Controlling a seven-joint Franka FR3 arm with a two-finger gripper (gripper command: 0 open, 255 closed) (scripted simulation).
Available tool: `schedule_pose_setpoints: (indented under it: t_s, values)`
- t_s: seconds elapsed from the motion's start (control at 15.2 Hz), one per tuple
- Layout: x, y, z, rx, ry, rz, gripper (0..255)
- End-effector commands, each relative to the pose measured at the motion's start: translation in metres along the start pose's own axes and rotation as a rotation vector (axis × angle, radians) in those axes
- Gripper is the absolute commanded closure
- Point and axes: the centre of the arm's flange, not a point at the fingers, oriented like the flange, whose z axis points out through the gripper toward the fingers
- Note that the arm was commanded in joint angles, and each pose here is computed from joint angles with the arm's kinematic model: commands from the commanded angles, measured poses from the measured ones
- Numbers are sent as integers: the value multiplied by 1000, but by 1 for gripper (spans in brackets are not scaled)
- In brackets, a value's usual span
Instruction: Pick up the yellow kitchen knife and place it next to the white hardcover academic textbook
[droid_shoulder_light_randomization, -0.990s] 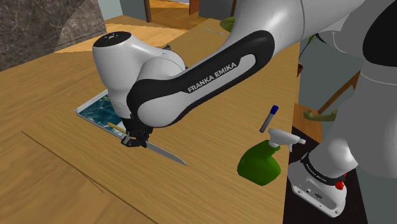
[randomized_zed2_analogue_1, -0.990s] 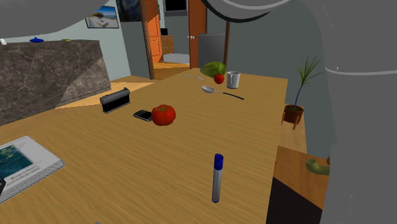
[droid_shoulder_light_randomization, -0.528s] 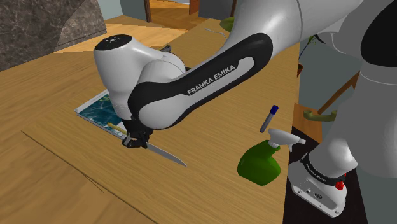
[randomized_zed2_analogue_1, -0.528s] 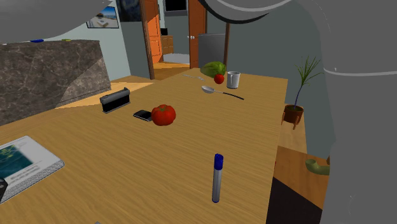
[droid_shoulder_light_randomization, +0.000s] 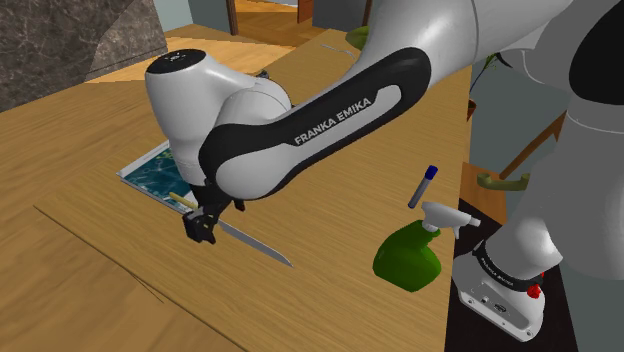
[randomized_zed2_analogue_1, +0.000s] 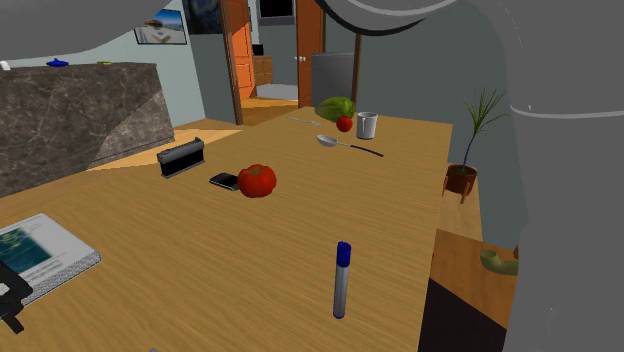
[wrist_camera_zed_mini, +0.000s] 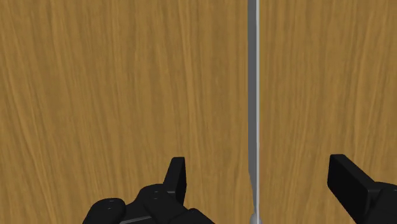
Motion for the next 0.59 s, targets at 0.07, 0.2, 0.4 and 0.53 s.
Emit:
schedule_pose_setpoints:
  t_s: [0.07, 0.2, 0.4, 0.53]
  values:
    - [-1, 0, -33, 0, 0, 0, 0]
    - [-1, 0, -44, 0, 0, 0, 0]
    - [-1, 0, -44, 0, 0, 0, 0]
    - [-1, 0, -44, 0, 0, 0, 0]
